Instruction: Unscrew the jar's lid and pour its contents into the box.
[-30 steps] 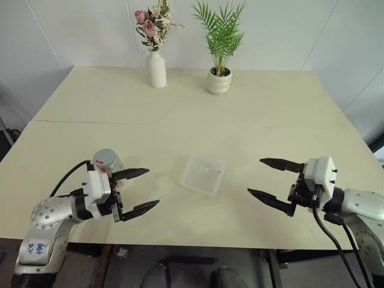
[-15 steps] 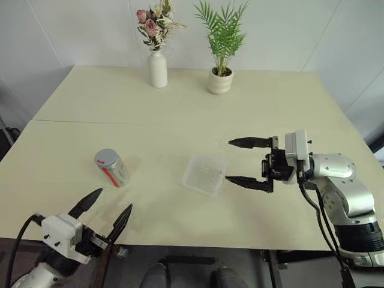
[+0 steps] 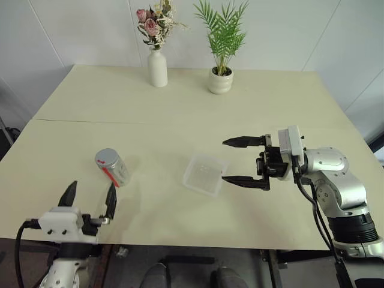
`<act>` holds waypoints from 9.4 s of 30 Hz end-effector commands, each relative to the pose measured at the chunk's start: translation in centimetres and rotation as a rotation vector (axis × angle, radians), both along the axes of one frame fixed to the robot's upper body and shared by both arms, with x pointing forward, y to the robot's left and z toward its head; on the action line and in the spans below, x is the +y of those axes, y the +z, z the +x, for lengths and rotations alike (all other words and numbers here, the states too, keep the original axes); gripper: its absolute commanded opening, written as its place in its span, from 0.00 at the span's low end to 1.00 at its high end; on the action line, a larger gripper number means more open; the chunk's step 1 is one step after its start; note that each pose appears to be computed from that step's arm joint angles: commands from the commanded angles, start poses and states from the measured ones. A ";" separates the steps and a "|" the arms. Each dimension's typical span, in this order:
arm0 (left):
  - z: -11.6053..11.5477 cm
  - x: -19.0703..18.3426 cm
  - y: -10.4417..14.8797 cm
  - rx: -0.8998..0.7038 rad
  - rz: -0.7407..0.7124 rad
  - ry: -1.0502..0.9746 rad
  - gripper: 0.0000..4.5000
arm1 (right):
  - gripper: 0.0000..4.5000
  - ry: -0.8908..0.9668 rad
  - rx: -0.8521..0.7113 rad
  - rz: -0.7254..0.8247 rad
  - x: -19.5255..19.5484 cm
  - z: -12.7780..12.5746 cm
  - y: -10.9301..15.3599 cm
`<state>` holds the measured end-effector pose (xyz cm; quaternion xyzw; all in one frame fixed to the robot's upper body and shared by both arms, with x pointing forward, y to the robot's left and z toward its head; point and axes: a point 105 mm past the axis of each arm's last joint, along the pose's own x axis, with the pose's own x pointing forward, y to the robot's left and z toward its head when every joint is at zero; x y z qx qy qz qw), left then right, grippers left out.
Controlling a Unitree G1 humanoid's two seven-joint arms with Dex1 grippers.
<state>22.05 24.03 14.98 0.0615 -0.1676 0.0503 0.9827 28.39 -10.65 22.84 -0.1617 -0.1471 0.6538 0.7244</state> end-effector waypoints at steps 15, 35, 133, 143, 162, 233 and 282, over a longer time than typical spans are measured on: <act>4.3 -0.4 -0.3 0.023 -0.006 -0.101 0.99 | 1.00 -0.027 -0.035 0.030 0.4 -1.6 0.7; 7.6 -0.9 -0.2 -0.013 0.029 -0.163 0.99 | 1.00 -0.085 -0.052 0.052 0.4 -1.7 0.9; 10.3 -15.0 4.8 0.020 0.208 -1.366 0.53 | 0.58 -0.088 0.105 0.075 9.0 -1.6 3.3; 8.7 -15.7 3.7 0.112 0.275 -1.604 0.53 | 0.58 0.221 0.130 -0.038 7.0 -2.6 4.2; 7.5 -16.3 2.8 0.126 0.292 -1.684 0.53 | 0.79 0.263 0.142 -0.083 6.7 -1.2 3.9; 7.9 -16.5 5.0 -0.080 0.197 -1.578 0.53 | 1.00 -0.225 0.224 -0.003 -1.0 1.9 1.7; 7.7 -16.7 4.7 -0.070 0.186 -1.590 0.53 | 1.00 -0.131 0.173 0.041 6.9 1.7 3.3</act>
